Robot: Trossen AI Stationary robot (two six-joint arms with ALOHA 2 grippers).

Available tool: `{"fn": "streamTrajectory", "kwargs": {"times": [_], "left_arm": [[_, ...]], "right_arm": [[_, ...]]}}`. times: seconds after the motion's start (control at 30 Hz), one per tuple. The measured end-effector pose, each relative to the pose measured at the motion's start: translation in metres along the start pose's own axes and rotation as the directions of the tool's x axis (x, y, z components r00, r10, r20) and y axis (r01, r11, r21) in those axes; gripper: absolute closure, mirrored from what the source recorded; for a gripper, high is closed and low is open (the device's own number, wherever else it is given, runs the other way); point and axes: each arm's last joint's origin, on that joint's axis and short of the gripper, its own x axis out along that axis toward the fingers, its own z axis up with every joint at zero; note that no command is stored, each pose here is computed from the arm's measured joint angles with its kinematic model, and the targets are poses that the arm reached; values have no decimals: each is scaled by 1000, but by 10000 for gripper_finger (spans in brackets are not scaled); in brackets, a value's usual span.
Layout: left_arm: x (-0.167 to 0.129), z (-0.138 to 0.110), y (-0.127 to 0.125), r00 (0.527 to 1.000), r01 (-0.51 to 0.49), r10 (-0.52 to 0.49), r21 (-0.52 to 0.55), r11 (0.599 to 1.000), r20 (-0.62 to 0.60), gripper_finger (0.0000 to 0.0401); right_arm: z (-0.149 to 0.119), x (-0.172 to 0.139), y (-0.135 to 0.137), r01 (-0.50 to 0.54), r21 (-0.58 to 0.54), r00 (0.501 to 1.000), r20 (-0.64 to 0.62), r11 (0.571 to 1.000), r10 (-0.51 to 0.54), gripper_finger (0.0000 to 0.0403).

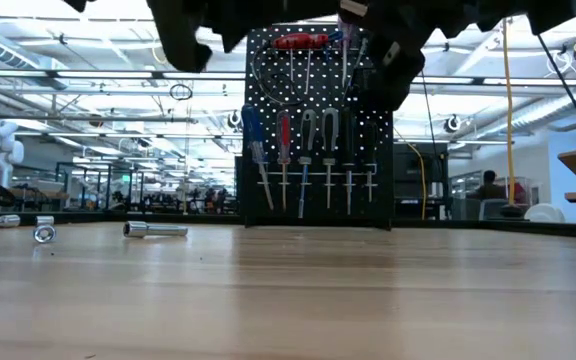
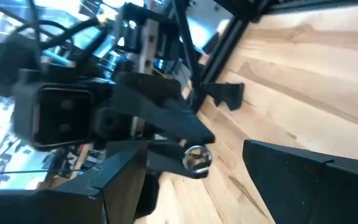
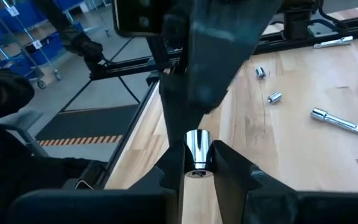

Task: Hang tools onto peg board
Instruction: Put the silver socket into the black bin on the peg board

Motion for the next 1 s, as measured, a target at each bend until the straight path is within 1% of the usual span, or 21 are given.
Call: {"fn": "streamTrajectory", "kwargs": {"times": [0.13, 0.33, 0.43, 0.6, 0.7, 0.87, 0.93, 1.0], "left_arm": [[9, -3, -3, 999, 23, -22, 27, 999, -25, 128], [17, -5, -1, 999, 12, -11, 29, 1000, -40, 128], [19, -5, -1, 999, 19, -18, 32, 999, -48, 142], [19, -6, -1, 998, 17, -14, 46, 999, -66, 197], [19, -7, -1, 996, 16, -9, 85, 996, -83, 241], [19, -6, -2, 996, 22, -13, 97, 995, -86, 315], [18, -6, -3, 996, 33, -24, 101, 994, -89, 337], [18, -6, -3, 996, 39, -30, 101, 994, -88, 344]], "right_arm": [[0, 0, 0, 2, -8, 1000, -4, 1000, -2, 357], [-1, 0, 0, 5, -11, 1000, -14, 1000, -5, 356], [-2, 0, -1, 10, -12, 1000, -24, 1000, -10, 355], [-3, 0, -1, 13, -16, 999, -35, 1000, -14, 355], [-3, 0, -1, 13, -20, 999, -31, 1000, -13, 354], [-2, 0, -1, 11, -19, 1000, -28, 1000, -11, 354], [-3, 0, -1, 10, -19, 999, -31, 1000, -11, 354], [-3, 0, -1, 11, -15, 999, -34, 1000, -12, 353]]}}
